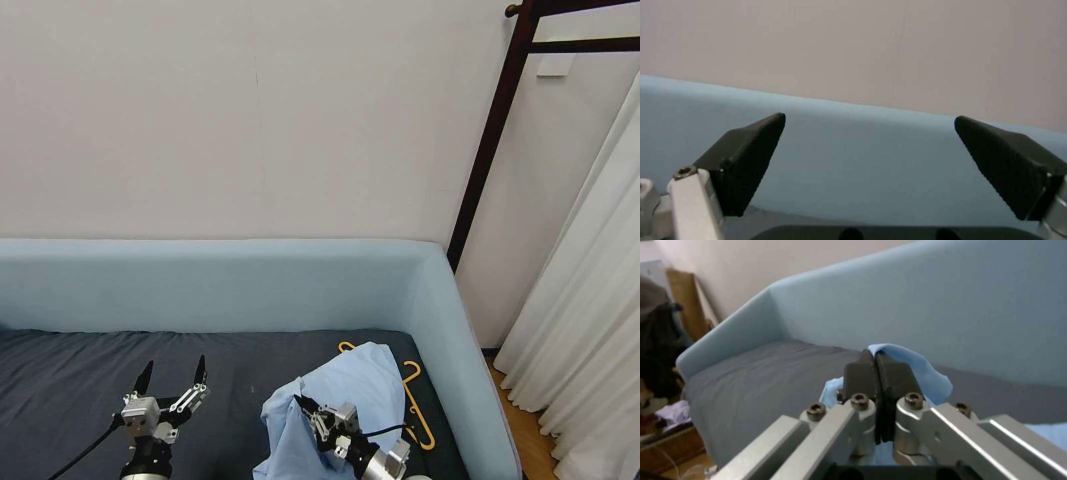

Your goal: Pick up the clothes from the sofa and hang them on the clothes hanger.

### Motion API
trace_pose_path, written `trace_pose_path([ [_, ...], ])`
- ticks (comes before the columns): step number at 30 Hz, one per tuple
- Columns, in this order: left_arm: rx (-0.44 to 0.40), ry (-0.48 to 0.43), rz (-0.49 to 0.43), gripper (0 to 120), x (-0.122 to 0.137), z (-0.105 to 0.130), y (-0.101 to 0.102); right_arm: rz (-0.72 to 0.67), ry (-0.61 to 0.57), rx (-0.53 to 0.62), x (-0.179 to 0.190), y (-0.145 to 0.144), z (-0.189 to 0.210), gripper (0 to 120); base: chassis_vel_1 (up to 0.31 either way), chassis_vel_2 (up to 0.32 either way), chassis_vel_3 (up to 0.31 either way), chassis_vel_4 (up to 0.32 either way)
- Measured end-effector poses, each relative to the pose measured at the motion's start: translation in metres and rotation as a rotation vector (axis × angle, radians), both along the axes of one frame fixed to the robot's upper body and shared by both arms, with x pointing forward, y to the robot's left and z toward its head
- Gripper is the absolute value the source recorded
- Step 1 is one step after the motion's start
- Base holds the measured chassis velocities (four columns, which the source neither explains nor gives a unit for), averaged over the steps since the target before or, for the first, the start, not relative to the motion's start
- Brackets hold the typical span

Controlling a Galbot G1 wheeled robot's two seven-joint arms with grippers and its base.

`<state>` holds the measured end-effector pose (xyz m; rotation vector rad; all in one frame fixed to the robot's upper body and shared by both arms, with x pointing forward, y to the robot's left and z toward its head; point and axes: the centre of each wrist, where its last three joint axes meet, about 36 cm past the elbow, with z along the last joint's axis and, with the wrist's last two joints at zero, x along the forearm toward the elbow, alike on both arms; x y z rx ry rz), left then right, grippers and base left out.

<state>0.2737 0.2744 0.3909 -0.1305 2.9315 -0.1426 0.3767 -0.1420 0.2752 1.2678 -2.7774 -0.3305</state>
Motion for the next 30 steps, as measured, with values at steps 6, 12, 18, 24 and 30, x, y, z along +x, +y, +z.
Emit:
trace_pose_path([
  [6, 0.007, 0.001, 0.013, 100, -0.002, 0.0, 0.004, -0.167, 0.133, 0.142, -0.024, 0.024, 0.025, 25, 0.0, 0.0, 0.0, 0.0],
  [12, 0.001, -0.006, 0.014, 100, 0.0, 0.0, 0.002, -0.43, 0.156, 0.14, -0.023, 0.022, 0.074, 43, 0.0, 0.0, 0.0, 0.0],
  [18, 0.002, -0.019, 0.009, 100, 0.011, 0.001, 0.001, -0.54, 0.152, 0.088, -0.026, -0.003, 0.077, 67, 0.0, 0.0, 0.0, 0.0],
  [24, -0.007, -0.019, -0.005, 100, 0.017, 0.001, 0.002, -0.696, 0.495, -0.056, -0.03, -0.028, 0.071, 89, 0.0, 0.0, 0.0, 0.0],
  [30, -0.008, -0.023, 0.0, 100, 0.023, 0.004, 0.01, -0.688, 0.691, -0.133, -0.036, -0.038, 0.057, 100, 0.0, 0.0, 0.0, 0.0],
])
